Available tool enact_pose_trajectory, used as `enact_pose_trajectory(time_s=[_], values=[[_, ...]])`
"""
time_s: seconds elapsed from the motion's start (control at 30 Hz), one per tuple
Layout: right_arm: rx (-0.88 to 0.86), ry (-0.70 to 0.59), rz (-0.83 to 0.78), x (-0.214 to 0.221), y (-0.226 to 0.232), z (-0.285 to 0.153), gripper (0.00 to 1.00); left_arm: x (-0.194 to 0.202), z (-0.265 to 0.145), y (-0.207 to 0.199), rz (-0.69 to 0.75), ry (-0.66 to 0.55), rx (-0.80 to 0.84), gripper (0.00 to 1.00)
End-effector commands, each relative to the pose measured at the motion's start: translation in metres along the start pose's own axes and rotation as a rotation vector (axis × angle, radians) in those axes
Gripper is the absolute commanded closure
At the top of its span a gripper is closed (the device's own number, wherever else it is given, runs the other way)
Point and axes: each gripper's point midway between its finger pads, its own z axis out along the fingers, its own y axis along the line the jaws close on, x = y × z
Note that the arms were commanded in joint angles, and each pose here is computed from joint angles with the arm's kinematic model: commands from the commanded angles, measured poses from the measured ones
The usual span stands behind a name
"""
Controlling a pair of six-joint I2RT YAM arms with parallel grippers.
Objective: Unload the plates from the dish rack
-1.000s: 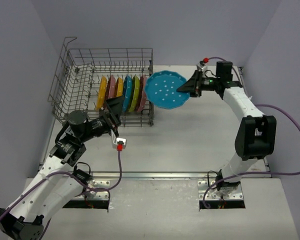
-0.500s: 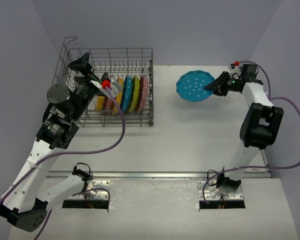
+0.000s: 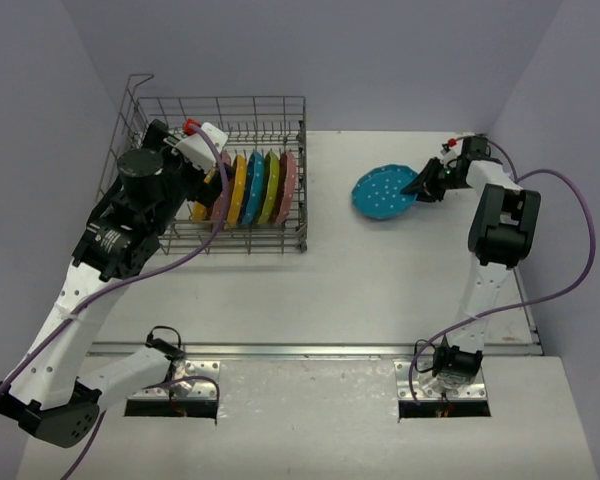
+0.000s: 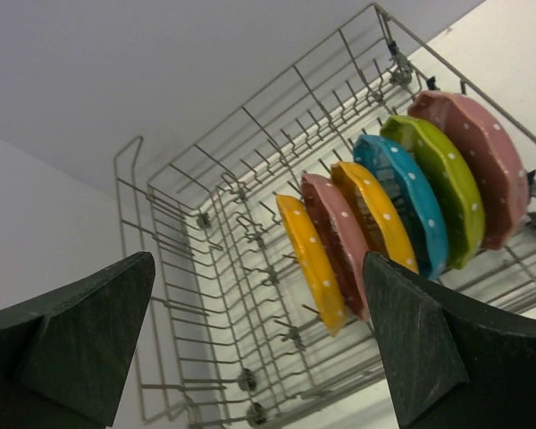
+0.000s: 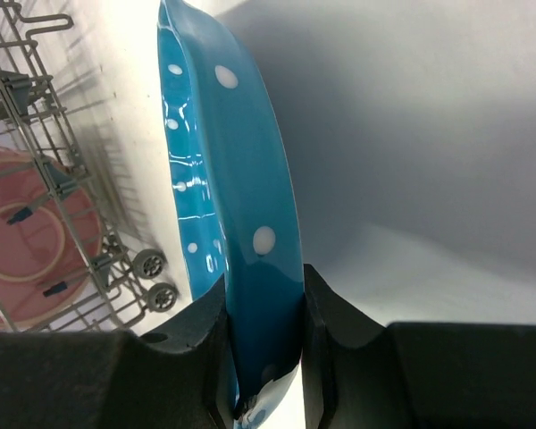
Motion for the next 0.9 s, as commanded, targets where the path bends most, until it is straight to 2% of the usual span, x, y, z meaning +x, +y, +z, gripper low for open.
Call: enact_pose_trajectory(time_s=[0.0,0.13,0.2,0.3,0.73,0.87], values=[[0.000,-0.079,-0.161,-0.039,0.034,0.001,1.00,-0.005,-0.011,-0.007,-0.176,0.022,0.029,0.00],[0.110,-0.049,-0.174,-0.045,0.013,0.022,0.97,-0.002,-0.010,-0.013,-0.217,0.039,0.045,0.00],[0.163,-0.045,-0.186,-0.044,0.002,0.029,0.86,-0.003,-0.011,-0.013,-0.235,0.038,0.048,0.00],[0.211,-0.017,-0.172,-0.039,-0.014,0.035,0.76,-0.001,-0.011,-0.013,-0.241,0.040,0.039,0.00],[0.416,-0.001,-0.158,-0.032,-0.062,0.035,0.62,0.011,-0.007,-0.016,-0.252,0.081,0.023,0.00],[0.462,-0.003,-0.156,-0.032,-0.072,0.033,0.45,0.013,-0.007,-0.016,-0.249,0.084,0.019,0.00]])
